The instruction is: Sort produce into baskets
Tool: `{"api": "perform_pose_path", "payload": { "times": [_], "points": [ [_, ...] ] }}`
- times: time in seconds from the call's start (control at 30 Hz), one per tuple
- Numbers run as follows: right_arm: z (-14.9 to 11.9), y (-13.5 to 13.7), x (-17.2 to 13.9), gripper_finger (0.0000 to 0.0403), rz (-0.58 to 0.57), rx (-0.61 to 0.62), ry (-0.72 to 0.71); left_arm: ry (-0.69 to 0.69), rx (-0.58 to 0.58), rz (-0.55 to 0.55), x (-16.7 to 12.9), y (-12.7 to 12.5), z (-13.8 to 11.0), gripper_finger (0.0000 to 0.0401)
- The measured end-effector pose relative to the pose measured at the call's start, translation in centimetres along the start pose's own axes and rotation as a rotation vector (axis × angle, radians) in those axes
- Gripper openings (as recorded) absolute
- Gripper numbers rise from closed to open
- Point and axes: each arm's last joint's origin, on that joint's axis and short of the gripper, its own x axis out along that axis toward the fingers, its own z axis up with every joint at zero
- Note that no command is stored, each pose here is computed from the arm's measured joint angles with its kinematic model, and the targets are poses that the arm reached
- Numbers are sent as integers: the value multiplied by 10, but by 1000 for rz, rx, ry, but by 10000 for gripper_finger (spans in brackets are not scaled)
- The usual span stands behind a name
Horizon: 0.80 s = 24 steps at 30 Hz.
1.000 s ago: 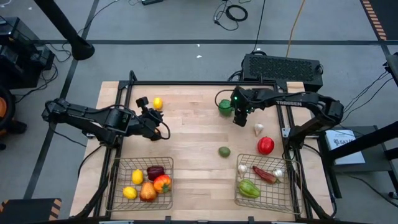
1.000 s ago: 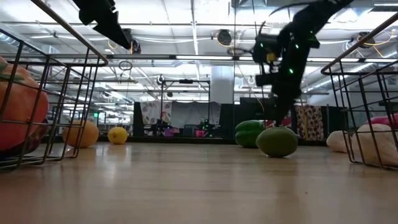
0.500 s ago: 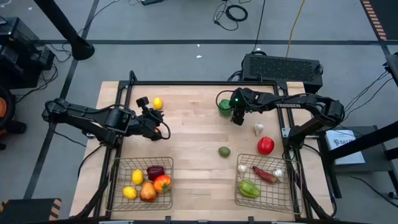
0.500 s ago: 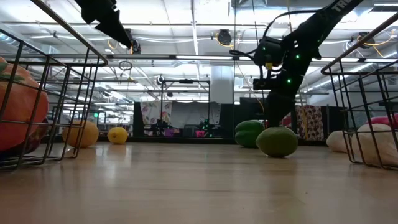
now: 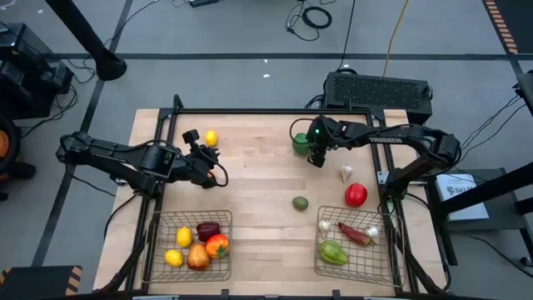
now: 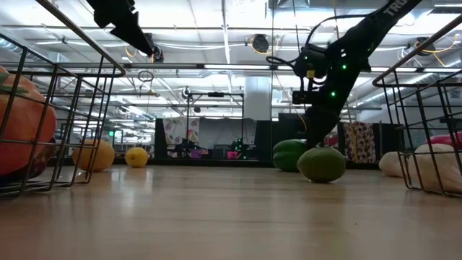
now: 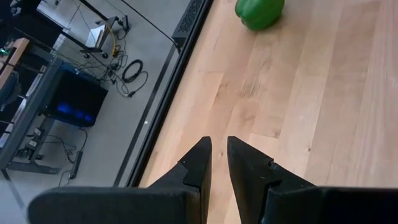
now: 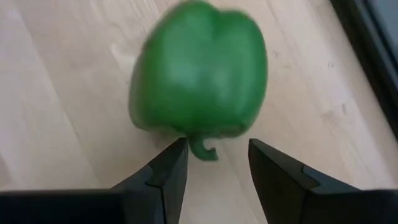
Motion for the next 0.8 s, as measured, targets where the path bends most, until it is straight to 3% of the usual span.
{"api": "perform_pose_path", "payload": {
  "times": [0.43, 0.8],
  "points": [
    [1, -2, 12, 154, 45, 1, -7, 1, 0, 0, 0, 0, 0, 61],
    [1, -2, 12, 70, 47, -18, -10, 0, 0, -1, 0, 0, 0, 61]
  ]
}}
